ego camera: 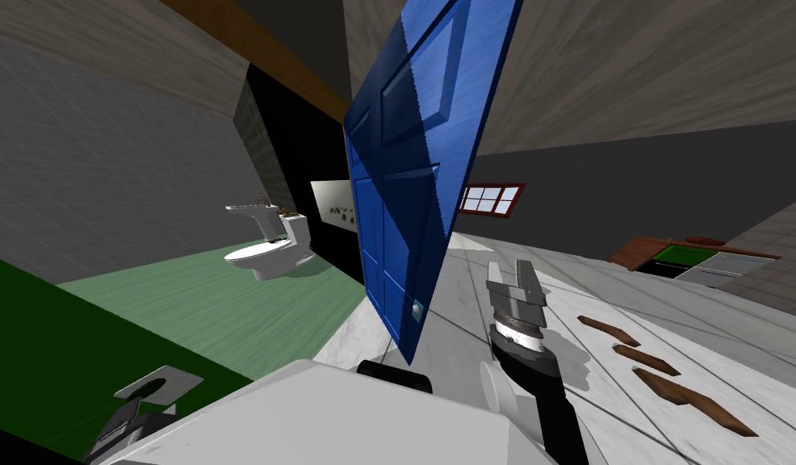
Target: Pull the door open
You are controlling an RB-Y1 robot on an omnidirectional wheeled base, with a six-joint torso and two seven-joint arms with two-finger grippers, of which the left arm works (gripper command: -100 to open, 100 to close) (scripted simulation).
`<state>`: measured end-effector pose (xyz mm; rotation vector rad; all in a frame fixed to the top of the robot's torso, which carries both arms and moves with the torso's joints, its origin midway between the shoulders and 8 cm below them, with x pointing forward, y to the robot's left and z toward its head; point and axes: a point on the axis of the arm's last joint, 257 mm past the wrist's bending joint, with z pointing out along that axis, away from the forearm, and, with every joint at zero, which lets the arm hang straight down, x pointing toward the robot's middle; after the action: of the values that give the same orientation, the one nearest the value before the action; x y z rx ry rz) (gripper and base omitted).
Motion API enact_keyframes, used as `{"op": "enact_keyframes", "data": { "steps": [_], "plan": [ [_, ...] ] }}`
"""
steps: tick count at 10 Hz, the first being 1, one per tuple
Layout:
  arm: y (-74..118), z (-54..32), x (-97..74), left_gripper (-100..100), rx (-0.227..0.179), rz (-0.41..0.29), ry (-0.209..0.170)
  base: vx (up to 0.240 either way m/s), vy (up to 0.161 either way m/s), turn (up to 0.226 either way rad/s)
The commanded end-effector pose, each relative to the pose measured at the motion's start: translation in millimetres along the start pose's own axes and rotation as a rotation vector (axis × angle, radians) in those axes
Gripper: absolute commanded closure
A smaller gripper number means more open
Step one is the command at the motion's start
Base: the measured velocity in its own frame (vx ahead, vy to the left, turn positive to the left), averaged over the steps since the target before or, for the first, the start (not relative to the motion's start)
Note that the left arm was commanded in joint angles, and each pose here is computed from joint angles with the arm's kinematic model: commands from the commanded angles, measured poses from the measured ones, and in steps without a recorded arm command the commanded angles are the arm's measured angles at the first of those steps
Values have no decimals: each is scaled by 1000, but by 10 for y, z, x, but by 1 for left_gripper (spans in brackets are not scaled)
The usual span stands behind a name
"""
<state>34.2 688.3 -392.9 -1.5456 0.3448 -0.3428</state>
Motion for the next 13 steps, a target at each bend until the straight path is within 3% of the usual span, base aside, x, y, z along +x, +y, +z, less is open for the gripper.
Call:
{"op": "enact_keyframes", "data": {
  "steps": [1, 3, 9, 12, 13],
  "plan": [
    [-9, -21, -26, -100, 2, 0, 2, -97, -176, 7],
    [-10, -29, -34, -100, 3, 0, 2, -86, -123, 17],
    [-12, 21, 179, -100, 8, -3, 53, 100, 153, 82],
    [-14, 28, 222, -100, 10, -3, 62, 41, 113, -32],
    [-14, 28, 222, 100, 10, -3, 62, -5, -11, 27]
  ]
}}
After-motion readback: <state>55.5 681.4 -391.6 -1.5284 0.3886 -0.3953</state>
